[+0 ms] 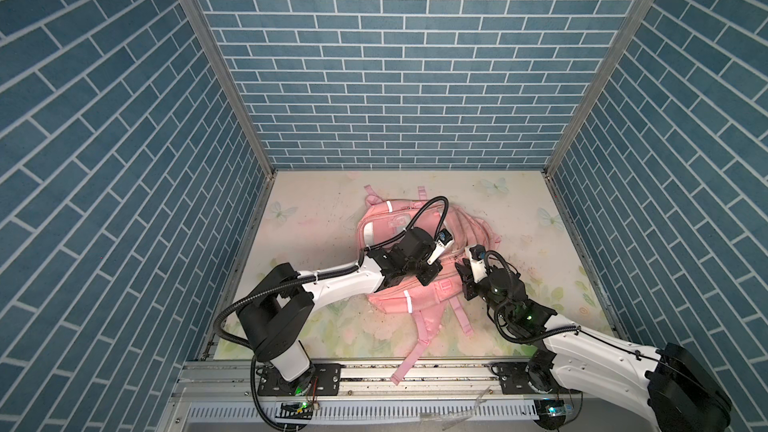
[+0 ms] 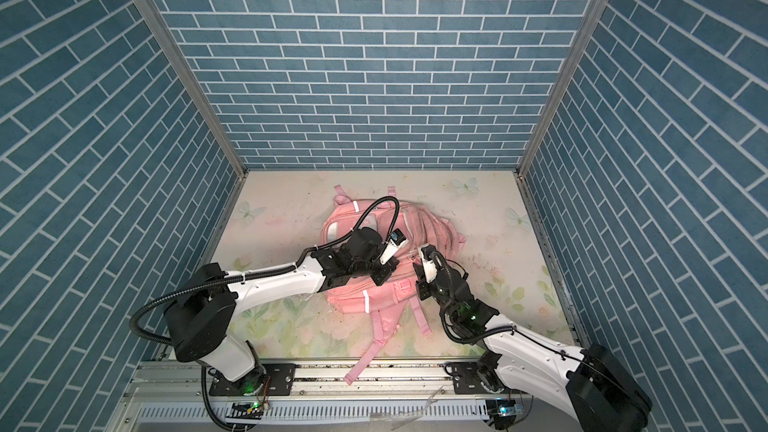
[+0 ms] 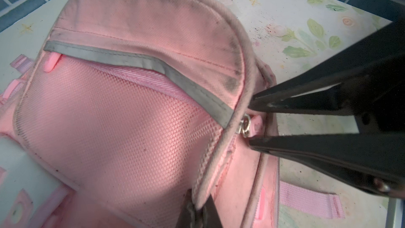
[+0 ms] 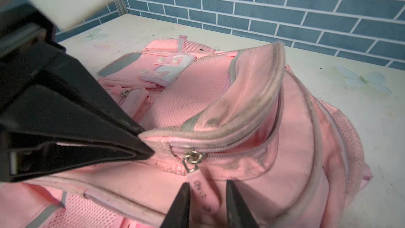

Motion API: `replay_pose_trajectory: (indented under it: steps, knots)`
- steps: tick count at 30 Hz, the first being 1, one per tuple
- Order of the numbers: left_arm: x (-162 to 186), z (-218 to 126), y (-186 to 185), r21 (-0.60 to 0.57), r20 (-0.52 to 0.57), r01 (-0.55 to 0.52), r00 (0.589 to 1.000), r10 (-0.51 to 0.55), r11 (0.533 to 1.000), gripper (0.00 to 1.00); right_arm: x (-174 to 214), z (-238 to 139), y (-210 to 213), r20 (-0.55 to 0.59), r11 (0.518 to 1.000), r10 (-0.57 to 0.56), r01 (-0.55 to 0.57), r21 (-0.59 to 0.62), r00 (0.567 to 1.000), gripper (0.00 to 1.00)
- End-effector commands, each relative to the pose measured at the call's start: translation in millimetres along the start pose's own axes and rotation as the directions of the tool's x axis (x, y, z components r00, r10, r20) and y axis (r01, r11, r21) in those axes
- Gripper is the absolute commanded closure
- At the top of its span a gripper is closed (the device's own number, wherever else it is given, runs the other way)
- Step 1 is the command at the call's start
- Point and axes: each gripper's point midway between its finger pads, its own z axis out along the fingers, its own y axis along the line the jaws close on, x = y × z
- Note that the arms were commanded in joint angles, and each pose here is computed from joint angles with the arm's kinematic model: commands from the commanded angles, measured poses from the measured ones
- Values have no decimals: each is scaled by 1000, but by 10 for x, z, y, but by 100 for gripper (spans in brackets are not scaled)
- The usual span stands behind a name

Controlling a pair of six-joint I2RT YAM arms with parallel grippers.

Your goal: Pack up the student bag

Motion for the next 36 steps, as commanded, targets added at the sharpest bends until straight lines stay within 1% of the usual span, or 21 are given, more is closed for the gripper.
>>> replay_pose_trajectory:
  steps: [1, 3, 5, 8, 13, 15, 16, 19, 20, 25, 27, 30, 32, 34, 36]
  knots:
    - [-355, -113, 4, 21, 96, 79, 992, -80, 997, 100, -57, 13, -19, -7, 994, -104, 104, 20, 995, 64]
    - [-401, -117, 18, 25, 104, 116, 988, -118, 993, 100, -37, 1, -21, 10, 988, -151, 150, 47, 989, 61]
    - [-463, -121, 9, 37, 114, 152, 981, -156, 988, 100, -90, -34, 10, 59, 975, -212, 208, 71, 975, 59]
    - [-548, -141, -28, 68, 134, 196, 970, -204, 978, 100, -162, -99, 9, 123, 956, -278, 262, 129, 953, 57]
    - [-630, -166, -52, 100, 149, 283, 944, -295, 954, 100, -297, -207, -66, 203, 943, -303, 262, 206, 931, 59]
    - [-654, -158, -69, 117, 146, 308, 935, -324, 944, 100, -305, -244, -95, 218, 938, -313, 265, 222, 925, 59]
    - [-655, -141, -80, 124, 140, 322, 931, -338, 938, 100, -329, -260, -87, 232, 938, -317, 268, 220, 920, 59]
    - [-682, -114, -109, 145, 131, 349, 921, -367, 926, 100, -370, -286, 36, 271, 939, -339, 305, 161, 901, 59]
    - [-697, -107, -120, 150, 129, 357, 918, -376, 922, 100, -372, -288, 51, 276, 937, -344, 311, 156, 897, 60]
    - [-726, -73, -141, 169, 122, 407, 895, -429, 898, 100, -415, -278, -24, 267, 926, -364, 315, 209, 892, 60]
    - [-739, -67, -161, 185, 123, 426, 884, -451, 886, 100, -413, -244, -59, 249, 920, -372, 320, 227, 894, 60]
    - [-798, -88, -134, 198, 144, 470, 854, -500, 860, 100, -374, -186, -154, 218, 916, -363, 305, 259, 906, 62]
    - [-846, -82, -139, 221, 153, 504, 828, -540, 835, 100, -386, -168, -240, 223, 922, -332, 265, 282, 917, 63]
    - [-879, -69, -147, 240, 150, 537, 803, -577, 809, 100, -415, -139, -271, 227, 922, -329, 260, 288, 917, 64]
    - [-915, -54, -155, 254, 149, 554, 788, -598, 793, 100, -450, -116, -307, 224, 914, -341, 266, 307, 913, 65]
